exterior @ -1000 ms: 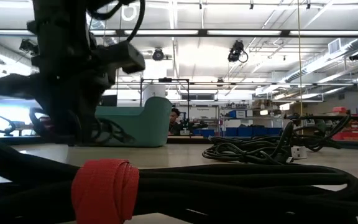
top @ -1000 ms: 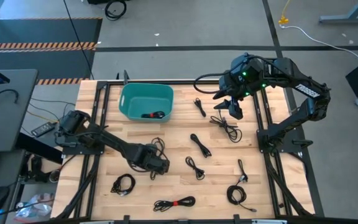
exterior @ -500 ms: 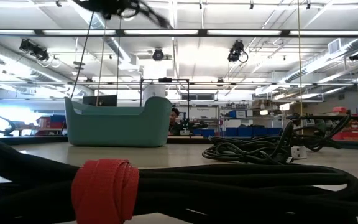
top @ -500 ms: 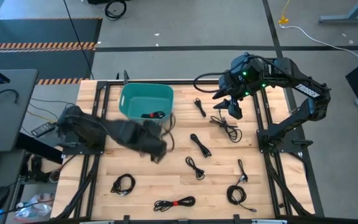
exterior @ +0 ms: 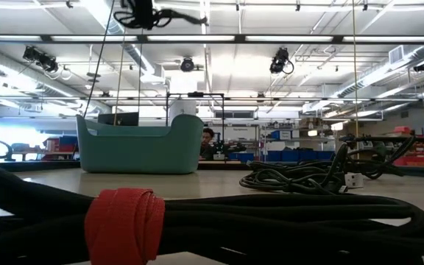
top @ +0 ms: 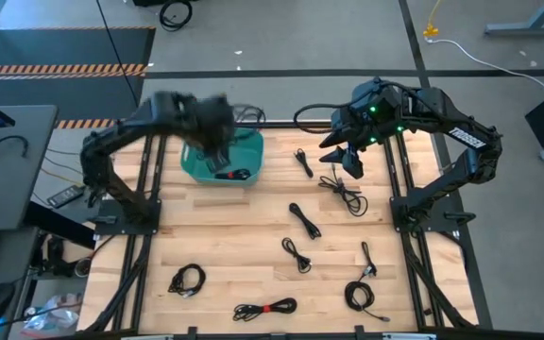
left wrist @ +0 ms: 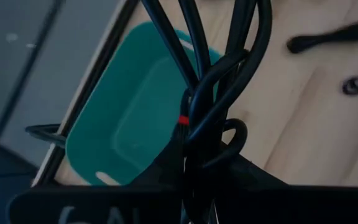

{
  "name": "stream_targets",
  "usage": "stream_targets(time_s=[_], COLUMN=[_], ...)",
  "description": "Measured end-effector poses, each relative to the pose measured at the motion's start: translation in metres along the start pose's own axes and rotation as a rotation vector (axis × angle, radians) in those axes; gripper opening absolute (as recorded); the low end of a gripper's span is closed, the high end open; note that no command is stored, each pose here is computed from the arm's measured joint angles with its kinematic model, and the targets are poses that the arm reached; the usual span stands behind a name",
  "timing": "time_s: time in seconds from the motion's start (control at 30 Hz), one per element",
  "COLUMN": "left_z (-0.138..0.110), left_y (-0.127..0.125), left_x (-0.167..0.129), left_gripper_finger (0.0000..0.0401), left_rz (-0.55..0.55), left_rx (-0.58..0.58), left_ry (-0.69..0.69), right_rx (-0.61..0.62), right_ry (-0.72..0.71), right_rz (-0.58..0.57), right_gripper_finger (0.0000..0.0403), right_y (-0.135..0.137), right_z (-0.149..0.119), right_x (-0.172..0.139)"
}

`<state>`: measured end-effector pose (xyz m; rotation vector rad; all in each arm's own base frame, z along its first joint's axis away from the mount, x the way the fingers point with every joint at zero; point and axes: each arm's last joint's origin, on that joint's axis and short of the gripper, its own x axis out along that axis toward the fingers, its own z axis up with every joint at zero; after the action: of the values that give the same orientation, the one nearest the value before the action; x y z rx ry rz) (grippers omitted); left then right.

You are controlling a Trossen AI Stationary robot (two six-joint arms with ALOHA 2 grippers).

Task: Pick and place USB-C Cables
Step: Put the black charger cable into the green bin

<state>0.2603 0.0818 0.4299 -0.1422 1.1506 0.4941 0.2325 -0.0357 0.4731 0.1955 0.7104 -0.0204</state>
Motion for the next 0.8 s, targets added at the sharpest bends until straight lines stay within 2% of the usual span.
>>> stream_targets(time_s=[0.1,0.2,0.4,0.63,0.8], left_z=[0.0,0.001,0.005,0.017,0.021], left_y=[0.036,0.065,0.1,0.122,0.131], left_x=[0.007,0.016,0.041,0.093,0.127], left_gripper_finger=[0.0053,0.0053,0.0053,0.0053,0.0053], left_rz=[-0.054,-0.154,-0.276,-0.312,-0.22], left_rx=[0.028,0.092,0.211,0.274,0.259], left_ry=[0.028,0.03,0.028,0.132,0.272], right_rx=[0.016,0.02,0.008,0.043,0.06], right_ry=[-0.041,-0.077,-0.153,-0.197,-0.197], right_rz=[-0.001,0.003,0.009,0.016,0.018], right_gripper_finger=[0.0203,0.0203,0.0203,0.0203,0.0203], right_y=[0.0,0.0,0.001,0.001,0.001], right_z=[0.004,0.008,0.015,0.019,0.019], right_x=[0.0,0.0,-0.001,-0.002,-0.002])
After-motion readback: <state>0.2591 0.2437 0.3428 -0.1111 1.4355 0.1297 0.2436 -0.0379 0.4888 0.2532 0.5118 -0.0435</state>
